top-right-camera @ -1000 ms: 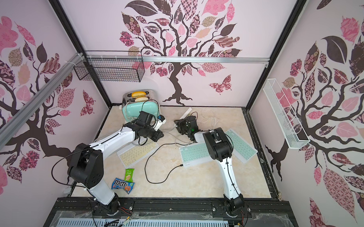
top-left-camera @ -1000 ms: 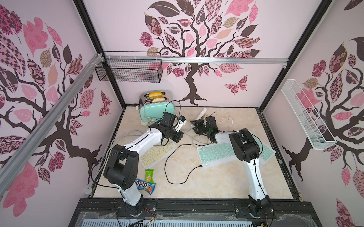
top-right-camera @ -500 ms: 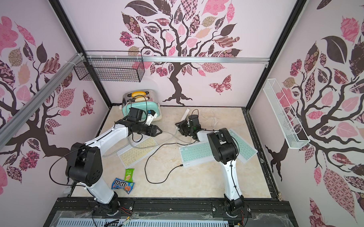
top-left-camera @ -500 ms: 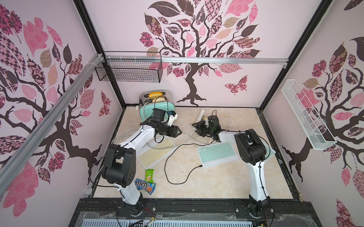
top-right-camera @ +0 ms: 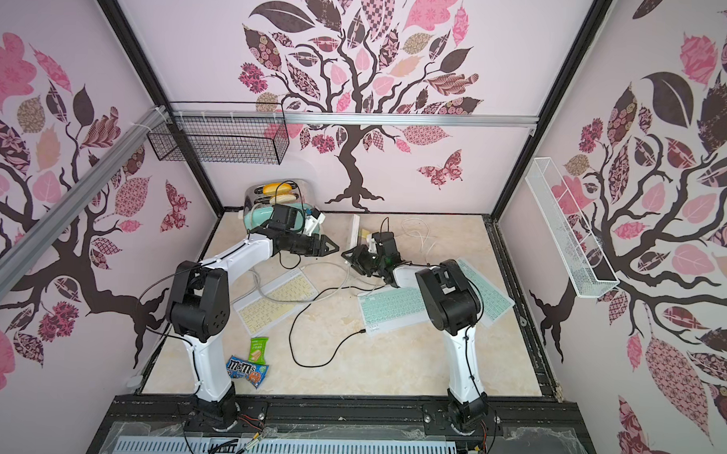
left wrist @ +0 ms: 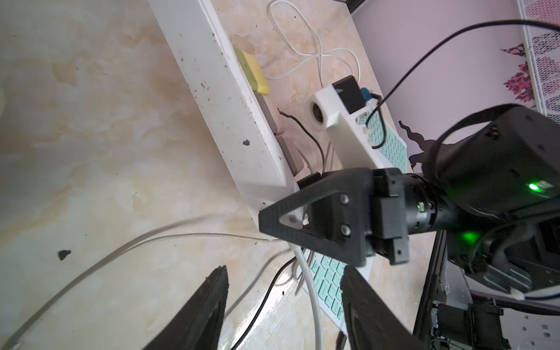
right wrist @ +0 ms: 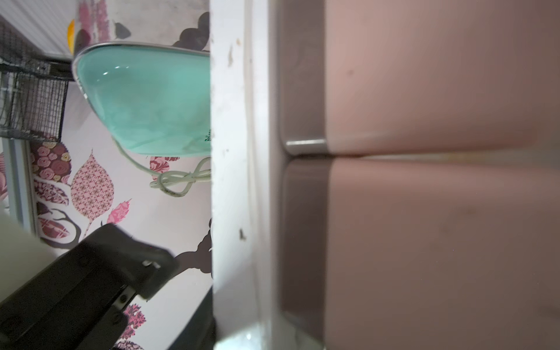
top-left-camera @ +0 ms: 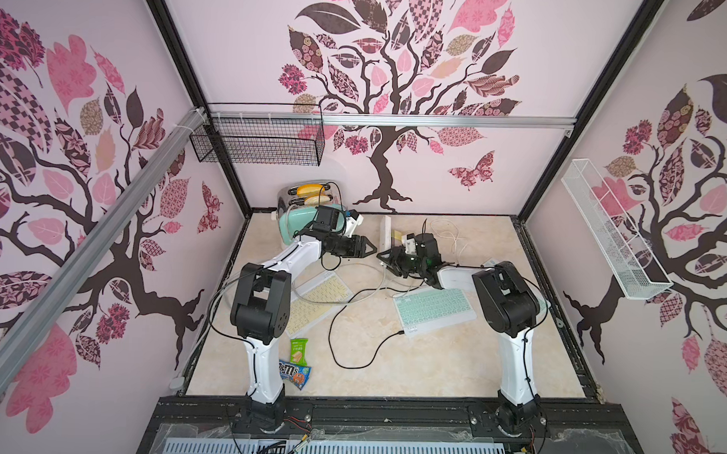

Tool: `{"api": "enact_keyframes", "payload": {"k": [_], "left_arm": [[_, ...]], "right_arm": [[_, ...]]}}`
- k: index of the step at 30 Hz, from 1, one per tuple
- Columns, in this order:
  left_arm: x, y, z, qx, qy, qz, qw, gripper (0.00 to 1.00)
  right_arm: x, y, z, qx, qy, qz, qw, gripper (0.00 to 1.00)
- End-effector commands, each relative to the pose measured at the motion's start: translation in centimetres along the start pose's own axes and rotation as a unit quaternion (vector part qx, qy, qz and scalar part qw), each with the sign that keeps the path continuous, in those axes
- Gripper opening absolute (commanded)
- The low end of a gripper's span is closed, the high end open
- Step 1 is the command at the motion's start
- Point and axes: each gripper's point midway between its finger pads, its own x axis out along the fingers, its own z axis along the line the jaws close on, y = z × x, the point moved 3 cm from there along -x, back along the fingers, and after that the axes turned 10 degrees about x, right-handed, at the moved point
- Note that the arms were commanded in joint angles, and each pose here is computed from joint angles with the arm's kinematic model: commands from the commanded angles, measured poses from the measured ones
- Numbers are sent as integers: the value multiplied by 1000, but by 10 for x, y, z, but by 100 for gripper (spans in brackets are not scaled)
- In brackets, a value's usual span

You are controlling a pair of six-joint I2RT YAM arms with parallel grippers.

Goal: Unplug the wireless keyboard
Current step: Pick up the socket from the center of the board.

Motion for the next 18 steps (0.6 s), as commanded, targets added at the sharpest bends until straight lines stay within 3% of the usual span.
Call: {"api": "enact_keyframes", "payload": {"k": [1, 9, 14, 18], "left_arm": [[0, -18, -9, -4, 32, -30, 999, 64], [9, -37, 2, -38, 35, -75, 996, 69], [19, -34, 23, -65, -10, -59, 996, 73], [24, -31, 24, -75, -9, -54, 996, 76]], "right_arm": [[-12, 7, 51, -84, -73, 0, 994, 0], [-19, 21, 69, -99, -90, 14, 991, 0], [-22, 27, 79, -107, -94, 14, 990, 0], [-22, 30, 84, -119, -93, 16, 988, 0]]}}
